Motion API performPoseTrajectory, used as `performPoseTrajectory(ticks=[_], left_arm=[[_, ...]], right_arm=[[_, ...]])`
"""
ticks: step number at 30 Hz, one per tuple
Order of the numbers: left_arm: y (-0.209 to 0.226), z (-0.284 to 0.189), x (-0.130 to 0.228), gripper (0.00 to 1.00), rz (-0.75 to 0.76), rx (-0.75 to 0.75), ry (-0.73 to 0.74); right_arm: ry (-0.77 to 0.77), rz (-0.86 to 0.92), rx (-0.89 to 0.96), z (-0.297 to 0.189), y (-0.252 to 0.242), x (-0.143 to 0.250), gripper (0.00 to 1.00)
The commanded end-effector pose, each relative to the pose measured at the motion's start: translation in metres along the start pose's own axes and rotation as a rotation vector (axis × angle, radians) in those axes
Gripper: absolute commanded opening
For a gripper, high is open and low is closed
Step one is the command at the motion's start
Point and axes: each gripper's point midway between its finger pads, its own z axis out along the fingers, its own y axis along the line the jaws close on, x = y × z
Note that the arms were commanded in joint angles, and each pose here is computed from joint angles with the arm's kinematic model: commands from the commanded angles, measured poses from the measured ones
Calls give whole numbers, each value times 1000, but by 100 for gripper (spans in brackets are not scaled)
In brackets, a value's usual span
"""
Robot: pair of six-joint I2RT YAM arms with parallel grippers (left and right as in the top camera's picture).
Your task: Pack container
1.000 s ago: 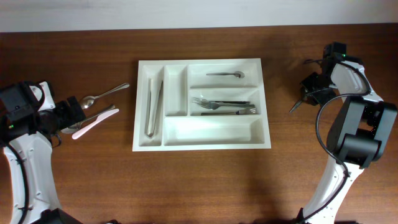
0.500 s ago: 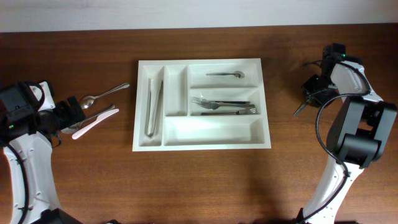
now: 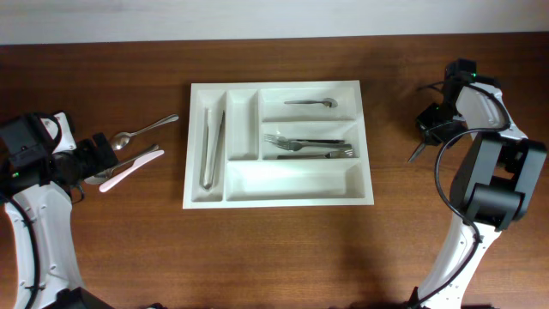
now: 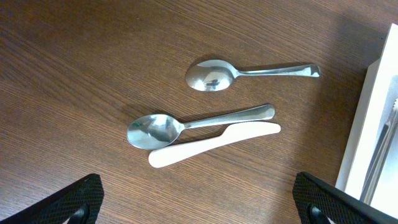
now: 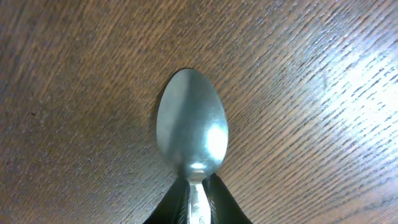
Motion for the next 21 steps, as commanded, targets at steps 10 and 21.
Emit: performPoseTrajectory(ticks=[10, 21], left_arm=[[-2, -2, -6, 99, -11, 15, -14], [-2, -2, -6, 99, -11, 15, -14]], right_arm=[[75, -38, 72, 34, -13, 14, 7], [-51, -207, -25, -33, 21, -17, 4]])
